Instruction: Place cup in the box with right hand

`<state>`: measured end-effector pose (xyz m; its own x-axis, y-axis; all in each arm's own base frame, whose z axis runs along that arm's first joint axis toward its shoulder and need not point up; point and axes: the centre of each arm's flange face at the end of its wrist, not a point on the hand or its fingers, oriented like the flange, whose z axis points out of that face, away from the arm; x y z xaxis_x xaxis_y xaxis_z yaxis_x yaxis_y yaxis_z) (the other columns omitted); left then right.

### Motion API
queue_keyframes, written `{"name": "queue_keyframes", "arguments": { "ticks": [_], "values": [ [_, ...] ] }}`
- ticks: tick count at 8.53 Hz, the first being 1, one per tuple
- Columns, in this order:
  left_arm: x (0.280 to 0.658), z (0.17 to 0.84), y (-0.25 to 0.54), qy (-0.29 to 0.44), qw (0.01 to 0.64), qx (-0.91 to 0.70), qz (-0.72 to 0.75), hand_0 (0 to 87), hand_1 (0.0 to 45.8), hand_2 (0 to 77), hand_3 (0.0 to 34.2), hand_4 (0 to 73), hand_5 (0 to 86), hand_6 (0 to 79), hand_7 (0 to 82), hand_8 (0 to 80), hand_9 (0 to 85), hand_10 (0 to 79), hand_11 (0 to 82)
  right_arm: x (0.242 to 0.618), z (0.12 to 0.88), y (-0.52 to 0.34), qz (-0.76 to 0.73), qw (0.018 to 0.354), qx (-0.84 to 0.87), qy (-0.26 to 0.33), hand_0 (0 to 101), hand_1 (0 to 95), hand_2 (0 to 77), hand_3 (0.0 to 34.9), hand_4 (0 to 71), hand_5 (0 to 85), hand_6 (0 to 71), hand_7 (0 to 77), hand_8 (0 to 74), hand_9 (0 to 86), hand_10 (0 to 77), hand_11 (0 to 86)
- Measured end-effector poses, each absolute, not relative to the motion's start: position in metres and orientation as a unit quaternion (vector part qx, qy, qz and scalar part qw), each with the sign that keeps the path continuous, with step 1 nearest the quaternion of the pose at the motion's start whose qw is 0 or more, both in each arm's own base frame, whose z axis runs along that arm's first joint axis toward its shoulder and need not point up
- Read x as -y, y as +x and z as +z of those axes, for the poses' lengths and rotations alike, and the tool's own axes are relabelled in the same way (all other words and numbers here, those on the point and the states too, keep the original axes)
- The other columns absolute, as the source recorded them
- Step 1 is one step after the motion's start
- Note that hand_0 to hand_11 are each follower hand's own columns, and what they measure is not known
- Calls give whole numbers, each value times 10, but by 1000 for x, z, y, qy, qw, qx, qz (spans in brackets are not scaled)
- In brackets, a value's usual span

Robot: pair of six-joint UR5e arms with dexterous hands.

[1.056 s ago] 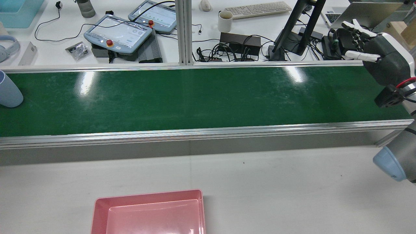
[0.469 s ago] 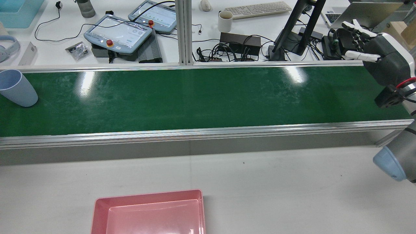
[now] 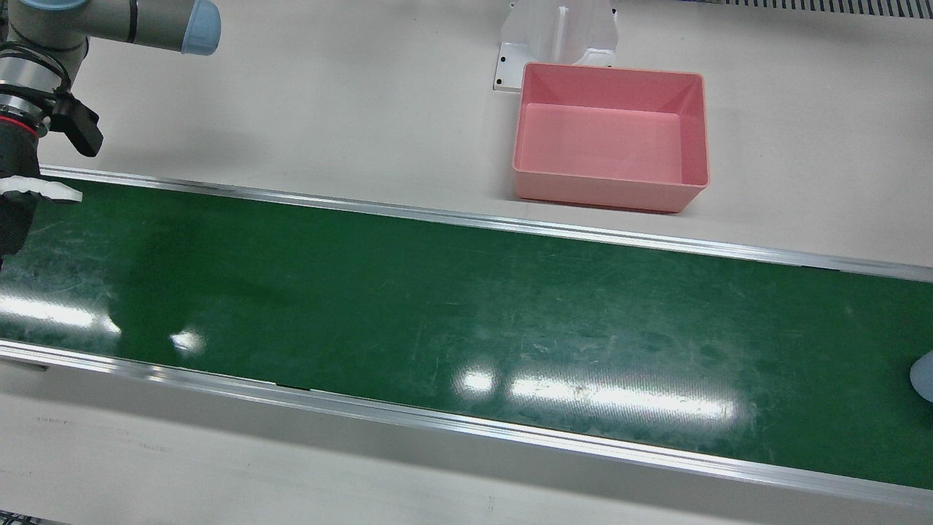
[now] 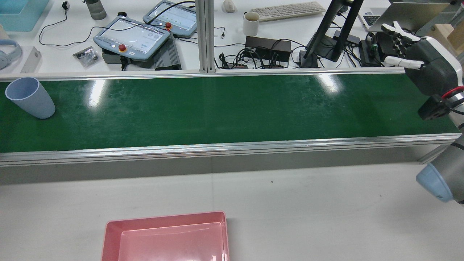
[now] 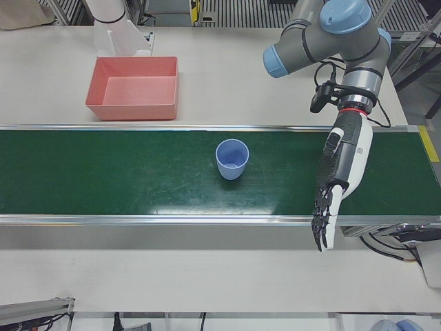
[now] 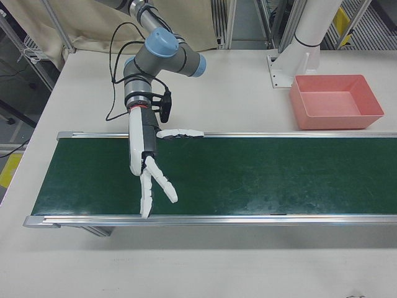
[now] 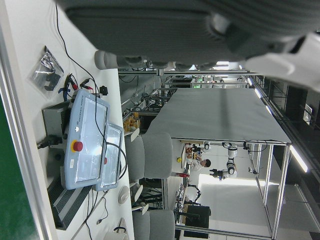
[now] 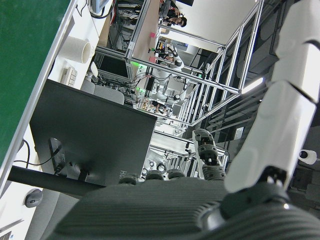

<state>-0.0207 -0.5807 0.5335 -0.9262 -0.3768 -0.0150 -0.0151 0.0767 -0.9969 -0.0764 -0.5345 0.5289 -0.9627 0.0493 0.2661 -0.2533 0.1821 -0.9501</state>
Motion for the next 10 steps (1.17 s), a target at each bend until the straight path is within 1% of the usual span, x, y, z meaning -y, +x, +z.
{"name": "queue_keyframes", "arguments": {
  "ticks": [5, 6, 10],
  "values": [
    [581, 534, -21, -136, 136, -721, -666, 0, 5, 0, 0, 0, 0, 0, 0, 0, 0, 0, 0, 535, 527, -78, 635, 119, 760, 66, 468, 131, 104, 0, 0, 33, 5, 16, 5, 11, 0, 11],
    [581, 534, -21, -136, 136, -721, -666, 0, 5, 0, 0, 0, 0, 0, 0, 0, 0, 0, 0, 535, 527, -78, 635, 119, 760, 66, 469, 147, 98, 0, 0, 33, 5, 16, 0, 11, 0, 11],
    [581, 534, -21, -136, 136, -721, -666, 0, 5, 5, 0, 0, 0, 0, 0, 0, 0, 0, 0, 535, 527, -78, 635, 119, 760, 66, 469, 153, 98, 0, 0, 33, 5, 16, 0, 11, 0, 11]
  ]
}}
